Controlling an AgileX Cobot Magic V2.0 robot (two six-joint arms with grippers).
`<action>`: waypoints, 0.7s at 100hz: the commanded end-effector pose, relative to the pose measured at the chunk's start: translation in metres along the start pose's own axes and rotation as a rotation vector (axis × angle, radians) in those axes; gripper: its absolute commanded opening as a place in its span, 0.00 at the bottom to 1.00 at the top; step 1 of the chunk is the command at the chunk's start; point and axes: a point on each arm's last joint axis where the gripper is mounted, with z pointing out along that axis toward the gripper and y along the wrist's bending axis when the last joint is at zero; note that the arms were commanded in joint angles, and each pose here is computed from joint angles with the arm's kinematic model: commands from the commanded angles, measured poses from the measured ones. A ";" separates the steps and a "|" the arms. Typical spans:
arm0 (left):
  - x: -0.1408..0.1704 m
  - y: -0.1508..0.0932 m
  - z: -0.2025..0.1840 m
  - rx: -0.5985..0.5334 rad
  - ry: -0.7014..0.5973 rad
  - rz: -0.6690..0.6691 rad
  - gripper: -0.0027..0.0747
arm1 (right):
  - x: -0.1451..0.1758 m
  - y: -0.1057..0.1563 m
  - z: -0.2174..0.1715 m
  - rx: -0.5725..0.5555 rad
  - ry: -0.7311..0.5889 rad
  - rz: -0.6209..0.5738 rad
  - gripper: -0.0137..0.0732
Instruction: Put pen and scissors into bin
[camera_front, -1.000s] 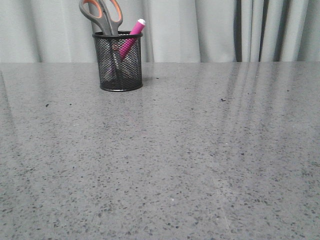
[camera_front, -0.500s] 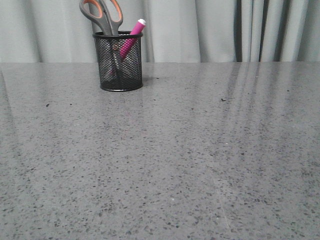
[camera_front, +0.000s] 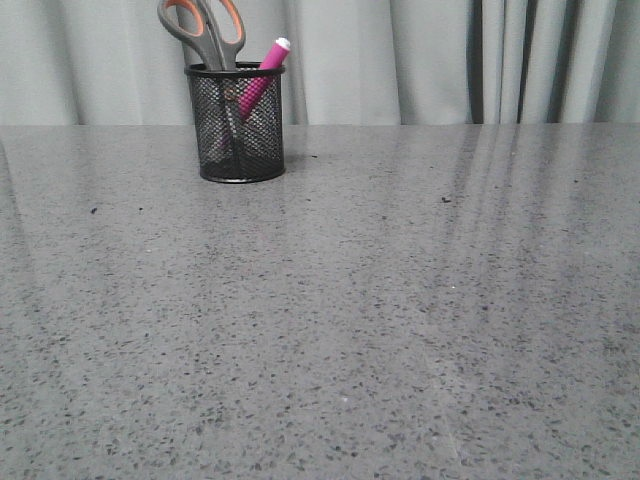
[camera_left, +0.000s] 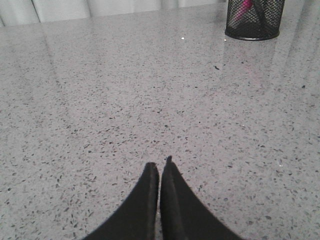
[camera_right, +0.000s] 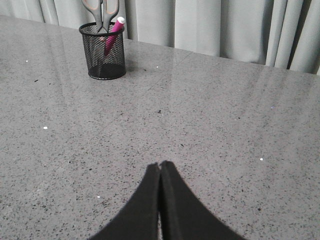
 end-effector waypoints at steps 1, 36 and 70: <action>0.008 -0.001 0.002 -0.008 -0.037 -0.011 0.01 | -0.013 0.000 0.000 -0.001 -0.067 -0.021 0.08; 0.008 -0.001 0.002 -0.008 -0.037 -0.011 0.01 | -0.004 -0.001 0.011 0.053 -0.102 -0.097 0.08; 0.008 -0.001 0.002 -0.008 -0.037 -0.011 0.01 | 0.069 -0.001 0.052 0.275 -0.196 0.086 0.08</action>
